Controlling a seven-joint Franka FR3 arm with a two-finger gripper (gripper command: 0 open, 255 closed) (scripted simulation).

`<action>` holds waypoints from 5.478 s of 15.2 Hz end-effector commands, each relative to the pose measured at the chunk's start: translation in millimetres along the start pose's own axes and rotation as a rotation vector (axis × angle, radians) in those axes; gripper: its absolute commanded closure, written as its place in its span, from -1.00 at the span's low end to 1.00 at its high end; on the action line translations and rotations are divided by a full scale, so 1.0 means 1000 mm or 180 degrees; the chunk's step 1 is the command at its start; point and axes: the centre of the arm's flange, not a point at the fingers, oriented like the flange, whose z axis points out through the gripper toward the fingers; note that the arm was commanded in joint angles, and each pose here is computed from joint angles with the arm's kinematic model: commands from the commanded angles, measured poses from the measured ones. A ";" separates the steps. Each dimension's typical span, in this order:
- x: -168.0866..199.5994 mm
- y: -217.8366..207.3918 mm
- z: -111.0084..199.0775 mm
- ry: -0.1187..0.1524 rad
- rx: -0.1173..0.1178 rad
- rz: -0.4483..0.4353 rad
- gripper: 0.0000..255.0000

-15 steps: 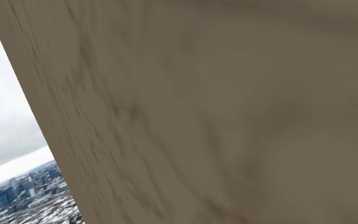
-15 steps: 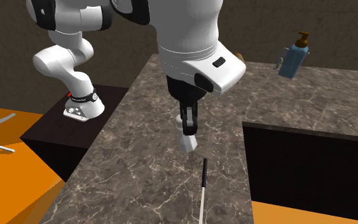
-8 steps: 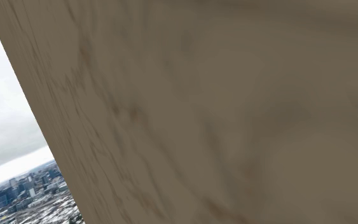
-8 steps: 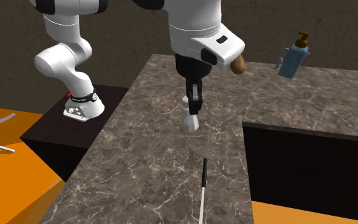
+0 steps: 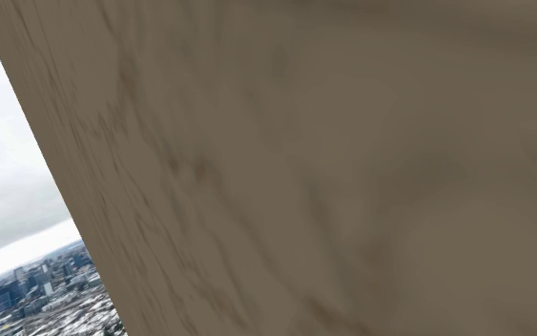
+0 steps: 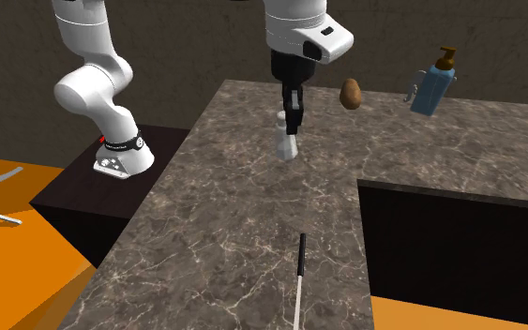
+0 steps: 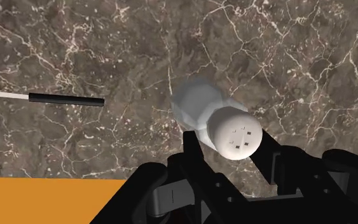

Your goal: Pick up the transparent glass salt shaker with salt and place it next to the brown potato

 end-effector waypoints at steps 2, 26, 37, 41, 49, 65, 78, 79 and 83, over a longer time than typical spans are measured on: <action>0.011 -0.040 0.005 0.0000 -0.0001 0.0004 1.00; 0.081 -0.346 0.046 0.0000 -0.0001 0.0004 1.00; 0.113 -0.486 0.065 0.0000 -0.0001 0.0004 1.00; 0.125 -0.537 0.072 0.0000 -0.0001 0.0004 1.00; 0.126 -0.549 0.111 0.0000 -0.0001 0.0004 1.00; 0.121 -0.538 0.195 0.0000 -0.0001 0.0004 1.00; 0.119 -0.532 0.243 0.0000 -0.0001 0.0004 1.00; 0.119 -0.532 0.243 0.0000 -0.0001 0.0004 1.00; 0.119 -0.532 0.243 0.0000 -0.0001 0.0004 -1.00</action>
